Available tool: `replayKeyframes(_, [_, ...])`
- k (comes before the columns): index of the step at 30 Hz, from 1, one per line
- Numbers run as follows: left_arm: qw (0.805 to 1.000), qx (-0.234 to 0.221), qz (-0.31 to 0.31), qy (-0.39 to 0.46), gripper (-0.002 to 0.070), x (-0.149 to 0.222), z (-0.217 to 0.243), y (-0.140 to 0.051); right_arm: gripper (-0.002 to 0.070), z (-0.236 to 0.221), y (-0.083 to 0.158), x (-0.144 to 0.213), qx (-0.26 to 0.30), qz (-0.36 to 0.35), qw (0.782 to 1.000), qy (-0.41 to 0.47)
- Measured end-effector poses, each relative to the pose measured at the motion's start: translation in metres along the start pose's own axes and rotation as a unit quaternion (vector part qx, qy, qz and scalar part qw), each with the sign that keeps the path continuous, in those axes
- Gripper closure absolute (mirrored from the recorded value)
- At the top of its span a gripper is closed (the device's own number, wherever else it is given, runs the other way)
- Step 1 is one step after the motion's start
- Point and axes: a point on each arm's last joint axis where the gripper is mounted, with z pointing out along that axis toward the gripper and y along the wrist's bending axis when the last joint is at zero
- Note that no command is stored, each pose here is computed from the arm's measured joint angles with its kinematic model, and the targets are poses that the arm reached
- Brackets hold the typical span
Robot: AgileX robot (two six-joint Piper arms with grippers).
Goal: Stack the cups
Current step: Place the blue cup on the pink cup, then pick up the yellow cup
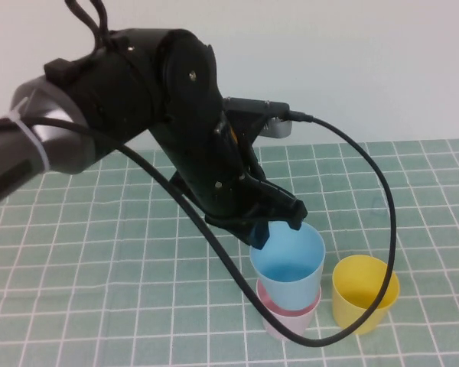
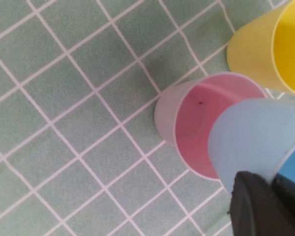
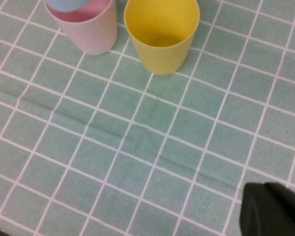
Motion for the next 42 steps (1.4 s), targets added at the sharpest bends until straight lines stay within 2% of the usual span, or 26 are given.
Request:
replayKeyframes(15, [1.0,0.001,0.01,0.01,0.0664,-0.004,0.017,0.001,0.0678,0.0,0.0,-0.001,-0.002,0.002,1.0,-0.005])
replayKeyframes(18, [1.0,0.002,0.011,0.003,0.0635,-0.005,0.017,0.0,0.0678,0.0,0.0,-0.001,-0.002,0.002,1.0,-0.006])
replayKeyframes(24, [1.0,-0.004,0.014,0.005,0.0526,-0.005,0.017,0.001,0.0678,0.0,0.0,-0.001,-0.003,0.002,1.0,-0.007])
replayKeyframes(27, [1.0,-0.006,0.015,0.005,0.0527,-0.005,0.017,0.002,0.0678,0.0,0.0,-0.002,-0.001,-0.006,1.0,-0.011])
replayKeyframes(29, [1.0,-0.015,0.02,-0.004,0.0554,-0.004,0.012,0.003,0.0678,0.0,0.0,-0.003,0.0,-0.014,1.0,-0.016])
replayKeyframes(31, [0.999,-0.032,0.03,-0.033,0.0613,-0.004,-0.005,0.004,0.0678,0.003,-0.001,-0.005,0.0,-0.016,1.0,-0.013])
replayKeyframes(34, [0.993,-0.061,0.039,-0.098,0.0657,-0.002,-0.041,0.005,0.0678,0.013,0.0,-0.012,-0.027,-0.04,0.999,0.008])
replayKeyframes(38, [0.973,-0.116,0.039,-0.196,0.0672,0.007,-0.097,0.007,0.0678,0.035,0.009,-0.027,-0.094,-0.068,0.993,0.027])
replayKeyframes(42, [0.946,-0.176,0.033,-0.269,0.0674,0.028,-0.144,0.002,0.0673,0.059,0.01,-0.047,-0.104,-0.081,0.99,0.052])
